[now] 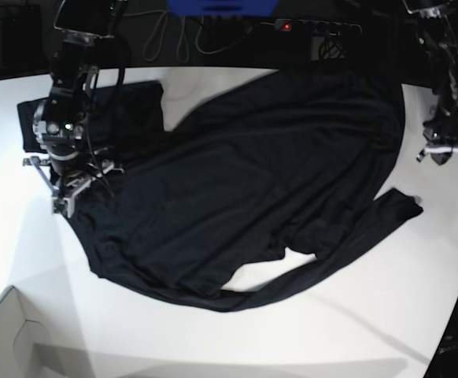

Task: Layout the t-shirt on the table in an organized manner, then fold the t-shirt properly
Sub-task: 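Pull the sleeve end with the left gripper away from the right gripper, then grasp the shirt side edges with both grippers and pull them apart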

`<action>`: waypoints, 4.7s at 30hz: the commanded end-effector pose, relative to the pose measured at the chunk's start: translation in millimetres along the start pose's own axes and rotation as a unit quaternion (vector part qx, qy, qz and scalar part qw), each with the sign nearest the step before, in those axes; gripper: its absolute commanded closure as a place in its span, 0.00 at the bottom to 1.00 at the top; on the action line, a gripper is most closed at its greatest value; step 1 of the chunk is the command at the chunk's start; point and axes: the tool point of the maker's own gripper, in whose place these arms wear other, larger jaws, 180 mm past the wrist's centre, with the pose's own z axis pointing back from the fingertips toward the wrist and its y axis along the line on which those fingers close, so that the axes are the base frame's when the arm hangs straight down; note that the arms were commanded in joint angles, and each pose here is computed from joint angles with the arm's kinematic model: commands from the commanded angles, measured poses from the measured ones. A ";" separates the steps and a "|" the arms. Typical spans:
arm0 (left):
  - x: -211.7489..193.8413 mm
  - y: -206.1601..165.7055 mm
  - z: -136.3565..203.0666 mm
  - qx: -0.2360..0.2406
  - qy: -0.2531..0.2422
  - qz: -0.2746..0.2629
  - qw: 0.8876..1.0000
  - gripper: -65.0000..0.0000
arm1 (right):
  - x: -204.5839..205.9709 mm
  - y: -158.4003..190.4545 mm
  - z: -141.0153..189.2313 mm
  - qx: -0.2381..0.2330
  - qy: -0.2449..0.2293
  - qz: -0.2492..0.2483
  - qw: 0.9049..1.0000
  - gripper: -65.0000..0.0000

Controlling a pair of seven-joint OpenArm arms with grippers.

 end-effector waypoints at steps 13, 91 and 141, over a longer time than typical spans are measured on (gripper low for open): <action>-3.7 -108.2 -60.5 -0.097 0.032 -0.017 0.995 0.99 | 12.6 -4.5 1.7 -0.007 -0.023 -0.001 1.000 1.00; 35.0 -38.6 -108.2 0.058 -0.043 -0.070 0.995 0.99 | 33.1 -12.1 -2.4 -0.013 -0.043 0.006 0.999 0.88; -28.1 -41.6 -7.5 -0.015 0.000 0.008 1.000 0.99 | 121.0 70.6 -156.8 0.047 -0.098 0.093 0.990 1.00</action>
